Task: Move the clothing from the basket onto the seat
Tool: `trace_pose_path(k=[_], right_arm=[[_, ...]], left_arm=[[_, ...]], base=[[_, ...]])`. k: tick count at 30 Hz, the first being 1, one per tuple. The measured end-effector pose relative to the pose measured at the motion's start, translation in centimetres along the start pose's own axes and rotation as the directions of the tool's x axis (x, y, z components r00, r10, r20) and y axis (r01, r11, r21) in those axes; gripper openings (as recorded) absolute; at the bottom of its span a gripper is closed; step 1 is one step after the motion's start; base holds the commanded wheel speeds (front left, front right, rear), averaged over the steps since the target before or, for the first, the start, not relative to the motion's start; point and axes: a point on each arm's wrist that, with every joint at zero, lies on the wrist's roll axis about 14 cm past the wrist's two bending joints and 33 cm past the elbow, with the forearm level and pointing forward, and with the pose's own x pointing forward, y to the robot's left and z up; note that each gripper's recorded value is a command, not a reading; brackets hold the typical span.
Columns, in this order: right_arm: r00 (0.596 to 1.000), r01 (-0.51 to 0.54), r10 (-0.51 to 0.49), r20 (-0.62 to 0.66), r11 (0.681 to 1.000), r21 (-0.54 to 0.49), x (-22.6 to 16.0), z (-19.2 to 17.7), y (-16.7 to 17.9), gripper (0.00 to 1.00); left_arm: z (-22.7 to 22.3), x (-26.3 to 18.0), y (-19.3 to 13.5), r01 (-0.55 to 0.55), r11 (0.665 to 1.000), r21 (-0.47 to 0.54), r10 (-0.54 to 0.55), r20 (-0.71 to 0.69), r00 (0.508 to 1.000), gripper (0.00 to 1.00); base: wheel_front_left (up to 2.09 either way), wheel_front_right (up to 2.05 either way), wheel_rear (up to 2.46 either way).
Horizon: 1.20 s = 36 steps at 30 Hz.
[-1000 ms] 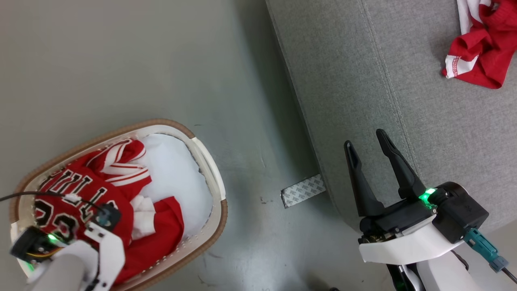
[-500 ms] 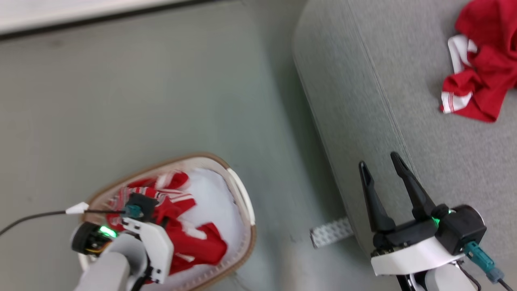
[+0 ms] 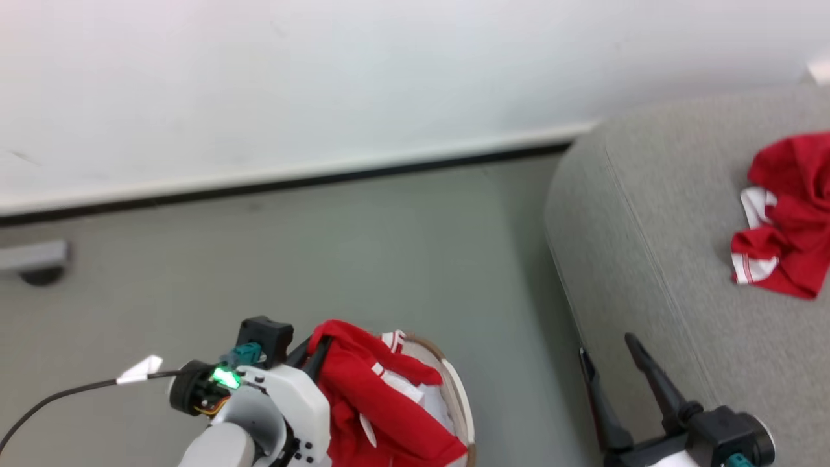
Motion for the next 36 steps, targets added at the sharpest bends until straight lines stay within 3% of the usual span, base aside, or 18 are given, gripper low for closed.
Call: trace_pose_path(k=[10, 17, 20, 25, 31, 36], right_arm=[[0.989, -0.113, 0.116, 0.090, 0.993, -0.034, -1.0, 2.8, 3.8, 1.00], [0.960, -0.238, 0.244, 0.136, 0.969, -0.064, -0.6, 4.4, 7.9, 1.00], [0.927, -0.337, 0.345, 0.148, 0.939, -0.073, -0.7, 5.0, 11.2, 1.00], [0.853, -0.504, 0.511, 0.109, 0.860, -0.080, -1.9, 4.3, 15.5, 1.00], [0.801, -0.589, 0.596, 0.052, 0.801, -0.105, -1.3, 3.7, 17.2, 1.00], [0.754, -0.657, 0.656, -0.042, 0.752, -0.059, -1.1, 1.6, 19.0, 1.00]], left_arm=[[10.1, -6.5, -0.1, -0.083, 0.996, 0.041, 0.069, 0.277, 0.958, 0.00], [13.8, -9.0, 0.6, -0.134, 0.990, 0.052, 0.106, 0.367, 0.924, 0.00], [14.3, -9.4, 0.6, -0.141, 0.989, 0.053, 0.111, 0.377, 0.919, 0.00], [14.8, -9.7, 0.0, -0.135, 0.989, 0.059, 0.102, 0.389, 0.915, 0.00], [15.4, -9.9, -1.6, -0.099, 0.993, 0.070, 0.062, 0.409, 0.910, 0.00], [15.5, -10.1, -3.3, -0.057, 0.994, 0.092, 0.014, 0.409, 0.912, 0.00]], base=[[0.00, 0.00, 0.00], [0.00, 0.00, 0.00], [0.00, 0.00, 0.00], [0.00, 0.00, 0.00], [0.00, 0.00, 0.00], [0.00, 0.00, 0.00]])
